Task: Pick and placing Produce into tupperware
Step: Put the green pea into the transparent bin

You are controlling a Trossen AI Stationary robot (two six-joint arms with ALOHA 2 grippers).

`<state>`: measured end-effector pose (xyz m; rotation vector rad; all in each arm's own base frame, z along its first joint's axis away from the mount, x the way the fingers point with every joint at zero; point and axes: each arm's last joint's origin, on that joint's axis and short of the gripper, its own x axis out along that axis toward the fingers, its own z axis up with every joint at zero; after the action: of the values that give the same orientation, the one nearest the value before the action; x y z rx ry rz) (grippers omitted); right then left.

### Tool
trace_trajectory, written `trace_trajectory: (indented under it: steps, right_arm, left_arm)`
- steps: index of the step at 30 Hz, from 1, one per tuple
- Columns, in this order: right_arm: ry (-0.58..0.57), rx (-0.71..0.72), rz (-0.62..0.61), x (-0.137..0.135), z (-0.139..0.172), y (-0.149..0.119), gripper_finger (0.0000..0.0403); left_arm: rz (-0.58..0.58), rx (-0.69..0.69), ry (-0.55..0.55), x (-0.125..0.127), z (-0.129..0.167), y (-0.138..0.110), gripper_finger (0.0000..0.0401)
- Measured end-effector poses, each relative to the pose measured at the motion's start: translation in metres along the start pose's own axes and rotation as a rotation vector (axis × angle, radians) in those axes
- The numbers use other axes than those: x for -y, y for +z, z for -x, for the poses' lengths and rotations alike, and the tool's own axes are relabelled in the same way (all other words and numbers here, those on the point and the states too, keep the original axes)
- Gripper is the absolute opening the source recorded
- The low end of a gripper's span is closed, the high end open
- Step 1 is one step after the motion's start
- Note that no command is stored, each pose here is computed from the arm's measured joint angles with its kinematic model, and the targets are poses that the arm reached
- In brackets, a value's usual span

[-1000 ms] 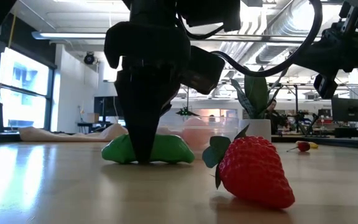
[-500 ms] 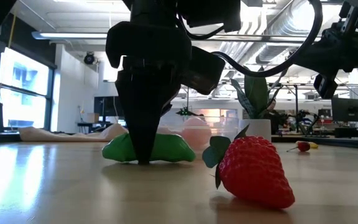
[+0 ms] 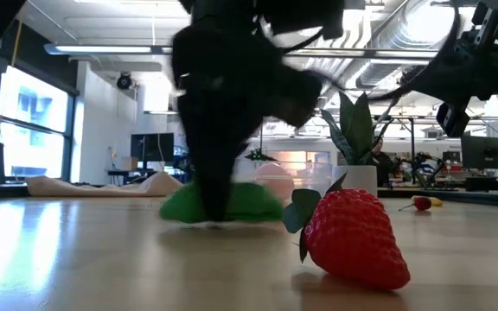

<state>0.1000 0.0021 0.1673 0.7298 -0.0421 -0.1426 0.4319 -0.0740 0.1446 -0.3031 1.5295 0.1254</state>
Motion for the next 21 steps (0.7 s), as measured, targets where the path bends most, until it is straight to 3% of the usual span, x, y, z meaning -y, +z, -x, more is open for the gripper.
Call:
trace_trajectory:
  steps: [5,13,17,21]
  right_arm:
    - [0.0,0.0,0.0,0.0,0.0,0.0,0.0036]
    - [0.0,0.0,0.0,0.0,0.0,0.0,0.0036]
    - [0.0,0.0,0.0,0.0,0.0,0.0,0.0036]
    - [0.0,0.0,0.0,0.0,0.0,0.0,0.0036]
  left_arm:
    - [-0.02,0.064,-0.011,0.007,0.028,0.011,0.0128]
    - [-0.039,0.201,0.038,0.009,0.102,0.026,0.0125]
    - [-0.013,0.317,0.118,-0.013,0.146,0.036,0.013]
    - [0.052,0.423,0.125,-0.056,0.174,0.048,0.0132]
